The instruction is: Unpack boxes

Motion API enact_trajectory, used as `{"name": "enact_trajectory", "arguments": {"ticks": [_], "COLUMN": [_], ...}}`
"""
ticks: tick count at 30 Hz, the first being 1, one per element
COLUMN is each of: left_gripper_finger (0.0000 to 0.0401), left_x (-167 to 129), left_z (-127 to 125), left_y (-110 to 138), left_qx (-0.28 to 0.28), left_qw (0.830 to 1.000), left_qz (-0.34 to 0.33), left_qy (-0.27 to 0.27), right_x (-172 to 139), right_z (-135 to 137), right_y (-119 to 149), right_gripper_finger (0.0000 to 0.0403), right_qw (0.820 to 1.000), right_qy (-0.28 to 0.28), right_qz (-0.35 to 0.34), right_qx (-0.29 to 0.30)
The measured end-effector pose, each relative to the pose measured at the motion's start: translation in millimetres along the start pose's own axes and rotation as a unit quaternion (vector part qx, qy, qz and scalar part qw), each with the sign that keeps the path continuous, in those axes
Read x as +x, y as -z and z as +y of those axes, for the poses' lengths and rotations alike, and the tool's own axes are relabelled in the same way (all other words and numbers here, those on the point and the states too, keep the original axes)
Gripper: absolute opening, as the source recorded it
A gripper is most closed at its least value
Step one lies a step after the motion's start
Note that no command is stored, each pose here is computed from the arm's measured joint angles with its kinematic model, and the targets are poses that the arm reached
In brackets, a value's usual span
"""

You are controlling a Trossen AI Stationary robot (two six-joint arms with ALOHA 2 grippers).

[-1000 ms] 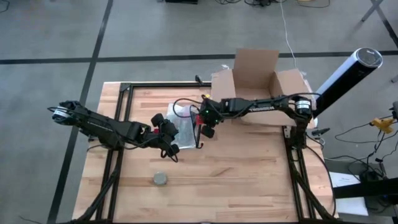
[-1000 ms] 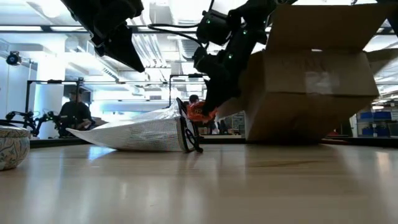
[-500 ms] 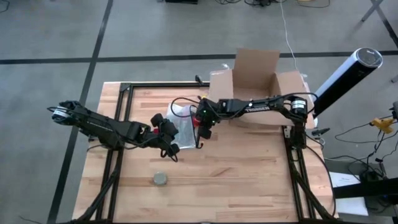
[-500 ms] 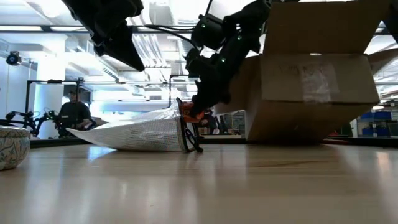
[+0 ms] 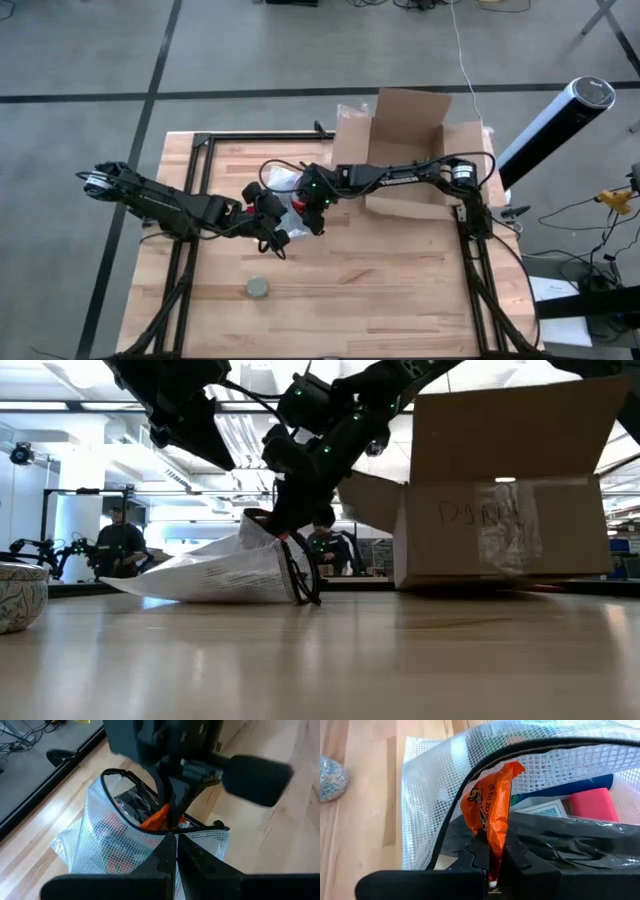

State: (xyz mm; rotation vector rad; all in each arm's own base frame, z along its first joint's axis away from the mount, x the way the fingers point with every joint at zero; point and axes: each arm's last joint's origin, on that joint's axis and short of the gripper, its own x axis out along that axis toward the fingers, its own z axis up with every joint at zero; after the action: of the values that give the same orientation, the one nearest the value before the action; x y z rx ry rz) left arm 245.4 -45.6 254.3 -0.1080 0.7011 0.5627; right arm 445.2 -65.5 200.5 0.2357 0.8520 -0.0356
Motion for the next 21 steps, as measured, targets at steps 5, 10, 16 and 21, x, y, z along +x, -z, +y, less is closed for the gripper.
{"name": "enact_trajectory", "arguments": {"ticks": [5,10,16,21], "left_gripper_finger": [0.0000,0.0000,0.0000,0.0000], "left_x": [0.0,0.0,0.0,0.0], "left_z": [-0.3,-0.2,0.0,0.0], "left_y": [-0.5,-0.5,-0.6,-0.6], "left_qx": [-0.002,-0.002,-0.002,-0.002], "left_qw": [1.000,1.000,1.000,1.000], "left_qz": [-0.002,-0.003,-0.004,-0.004], "left_qy": [0.001,0.000,-0.002,-0.003], "right_x": [0.0,0.0,-0.5,-4.7], "right_z": [-1.7,-1.8,-3.6,-10.2], "right_y": [2.2,3.7,3.7,1.6], "right_gripper_finger": [0.0034,0.0109,0.0189,0.0230], "right_qw": [1.000,1.000,0.999,0.999], "right_qy": [0.002,0.004,0.028,0.051], "right_qz": [0.012,0.019,0.018,0.013], "right_qx": [-0.006,-0.013,-0.014,-0.009]}}
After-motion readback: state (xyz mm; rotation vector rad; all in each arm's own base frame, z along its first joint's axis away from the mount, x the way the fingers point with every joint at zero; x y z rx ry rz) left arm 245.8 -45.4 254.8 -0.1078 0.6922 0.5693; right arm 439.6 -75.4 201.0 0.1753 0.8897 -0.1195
